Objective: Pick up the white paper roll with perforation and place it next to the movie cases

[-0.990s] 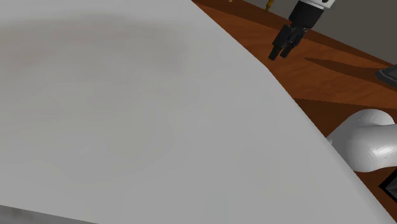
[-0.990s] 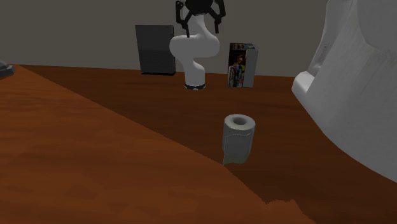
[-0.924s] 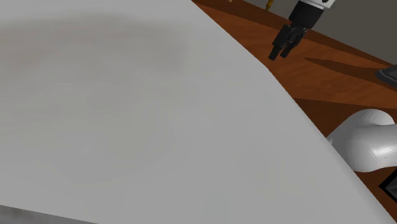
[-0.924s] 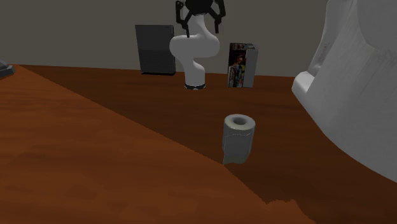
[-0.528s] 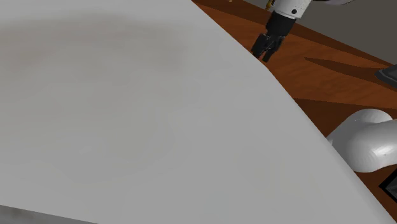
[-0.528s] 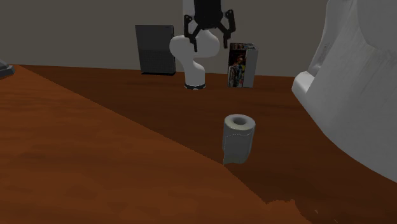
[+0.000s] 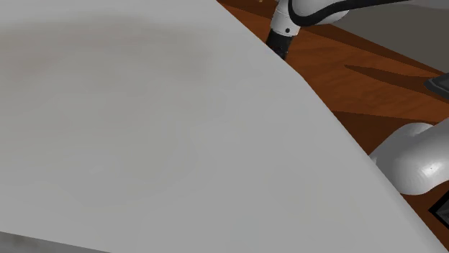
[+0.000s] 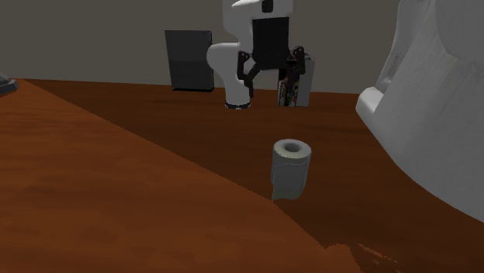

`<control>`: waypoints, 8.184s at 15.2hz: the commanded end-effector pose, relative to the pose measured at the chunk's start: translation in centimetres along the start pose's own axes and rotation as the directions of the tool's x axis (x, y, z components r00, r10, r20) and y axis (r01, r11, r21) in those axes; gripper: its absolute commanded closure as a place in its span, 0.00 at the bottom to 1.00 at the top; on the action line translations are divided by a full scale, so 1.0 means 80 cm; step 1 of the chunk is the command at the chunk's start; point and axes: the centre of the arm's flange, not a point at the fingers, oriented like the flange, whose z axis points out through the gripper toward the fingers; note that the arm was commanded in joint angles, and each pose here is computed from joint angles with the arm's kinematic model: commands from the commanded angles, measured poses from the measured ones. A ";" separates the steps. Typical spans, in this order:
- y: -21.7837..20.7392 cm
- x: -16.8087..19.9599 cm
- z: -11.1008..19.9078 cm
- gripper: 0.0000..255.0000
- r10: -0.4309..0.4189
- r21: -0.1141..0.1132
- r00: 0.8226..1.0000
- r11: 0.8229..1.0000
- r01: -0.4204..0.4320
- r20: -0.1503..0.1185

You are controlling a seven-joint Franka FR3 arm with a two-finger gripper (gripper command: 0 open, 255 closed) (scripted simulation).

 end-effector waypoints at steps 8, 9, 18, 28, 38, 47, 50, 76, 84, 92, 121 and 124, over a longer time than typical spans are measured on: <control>-0.045 0.111 0.097 0.00 -0.005 -0.045 1.000 0.999 0.006 0.020; -0.049 0.123 0.109 0.00 -0.005 -0.050 1.000 0.999 0.006 0.022; -0.053 0.141 0.173 0.00 -0.006 -0.058 1.000 0.998 0.007 0.026; -0.053 0.141 0.177 1.00 -0.006 -0.058 1.000 0.998 0.007 0.026; -0.054 0.141 0.164 1.00 -0.006 -0.058 1.000 0.998 0.007 0.026; -0.057 0.144 0.104 1.00 -0.006 -0.058 1.000 0.998 0.007 0.026; -0.059 0.145 0.085 1.00 -0.006 -0.058 1.000 0.998 0.007 0.026; -0.069 0.153 -0.087 1.00 -0.006 -0.058 1.000 0.998 0.007 0.026; -0.073 0.155 -0.139 1.00 -0.006 -0.058 1.000 0.998 0.007 0.026; -0.096 0.094 -0.165 1.00 -0.006 -0.058 1.000 0.998 0.007 0.026; -0.239 -0.321 -0.161 1.00 -0.006 -0.058 1.000 0.998 0.007 0.026; -0.238 -0.321 -0.141 1.00 -0.006 -0.058 1.000 0.998 0.007 0.026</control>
